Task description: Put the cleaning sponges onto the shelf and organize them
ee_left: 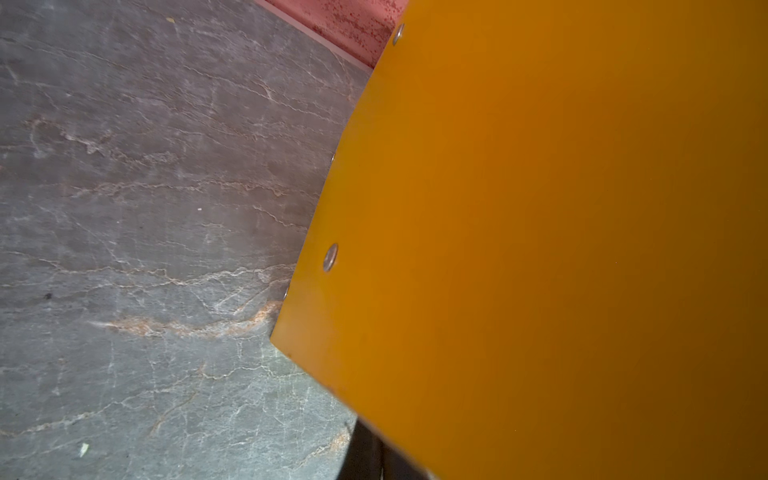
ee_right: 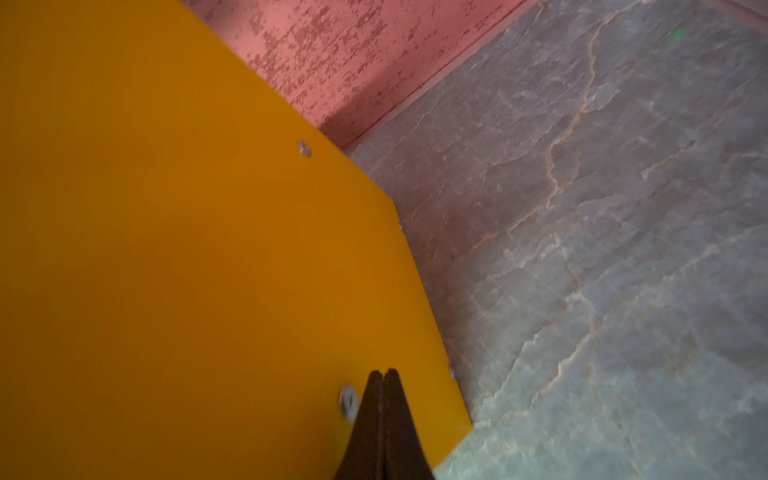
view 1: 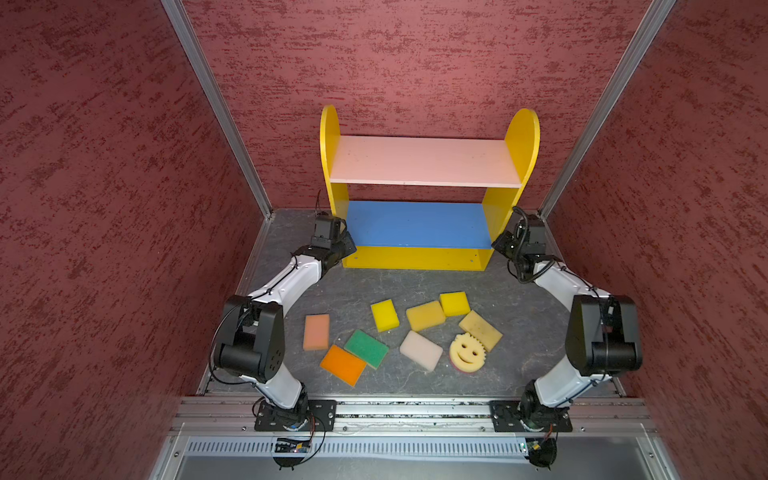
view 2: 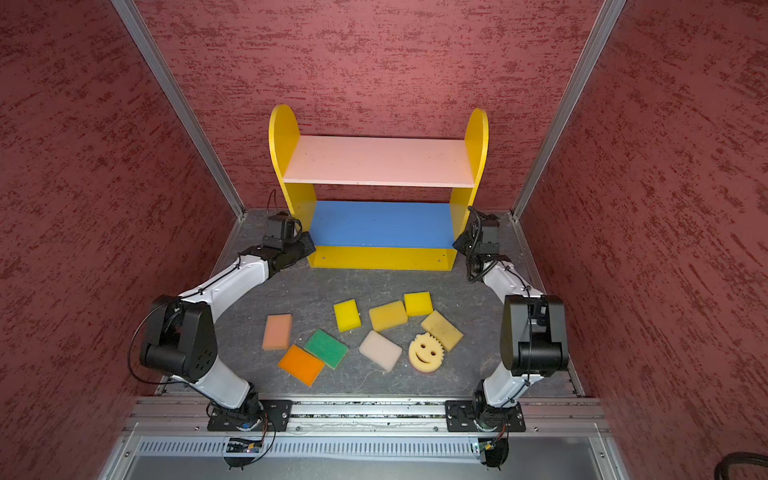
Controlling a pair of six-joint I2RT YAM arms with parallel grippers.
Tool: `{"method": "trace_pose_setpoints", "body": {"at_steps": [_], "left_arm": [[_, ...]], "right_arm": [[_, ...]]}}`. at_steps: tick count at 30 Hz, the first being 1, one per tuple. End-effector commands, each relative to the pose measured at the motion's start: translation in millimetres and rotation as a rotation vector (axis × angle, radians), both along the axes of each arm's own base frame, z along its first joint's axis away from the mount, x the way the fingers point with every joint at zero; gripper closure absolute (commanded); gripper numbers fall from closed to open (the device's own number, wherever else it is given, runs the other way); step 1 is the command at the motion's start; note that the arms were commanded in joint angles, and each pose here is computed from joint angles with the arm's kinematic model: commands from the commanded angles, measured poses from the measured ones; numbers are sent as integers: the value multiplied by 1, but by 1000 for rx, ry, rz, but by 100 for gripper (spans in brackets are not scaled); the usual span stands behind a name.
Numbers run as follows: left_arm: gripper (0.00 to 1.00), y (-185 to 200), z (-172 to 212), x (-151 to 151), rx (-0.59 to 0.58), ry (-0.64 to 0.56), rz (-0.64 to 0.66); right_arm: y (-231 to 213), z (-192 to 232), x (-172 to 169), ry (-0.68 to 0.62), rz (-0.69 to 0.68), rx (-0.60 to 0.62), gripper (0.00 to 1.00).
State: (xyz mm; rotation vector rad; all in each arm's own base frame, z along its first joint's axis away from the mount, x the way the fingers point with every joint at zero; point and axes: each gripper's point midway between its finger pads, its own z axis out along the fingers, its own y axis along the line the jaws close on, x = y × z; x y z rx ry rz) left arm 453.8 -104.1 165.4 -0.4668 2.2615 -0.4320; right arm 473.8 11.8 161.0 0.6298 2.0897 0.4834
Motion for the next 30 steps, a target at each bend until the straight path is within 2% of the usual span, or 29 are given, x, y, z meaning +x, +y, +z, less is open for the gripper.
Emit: {"method": "trace_pose_setpoints", "body": {"at_steps": [1, 13, 18, 21, 23, 26, 30], "left_arm": [[100, -55, 45, -17, -19, -109, -194], [100, -45, 60, -107, 18, -138, -142], [100, -34, 58, -143, 15, -147, -91], [94, -28, 53, -160, -15, -146, -57], [84, -25, 50, -170, -39, -145, -39], [81, -21, 39, -181, -60, -134, -11], [71, -26, 21, -189, -95, -125, -4]], "right_arm": [[9, 24, -24, -55, 43, -17, 100], [15, 29, -108, -65, 101, -47, 100], [29, 32, -129, -71, 167, -19, 91], [42, 34, -139, -55, 237, -33, 88], [54, 36, -147, -37, 302, -55, 86], [74, 37, -161, -6, 378, -102, 80], [105, 29, -184, 37, 496, -177, 72]]}}
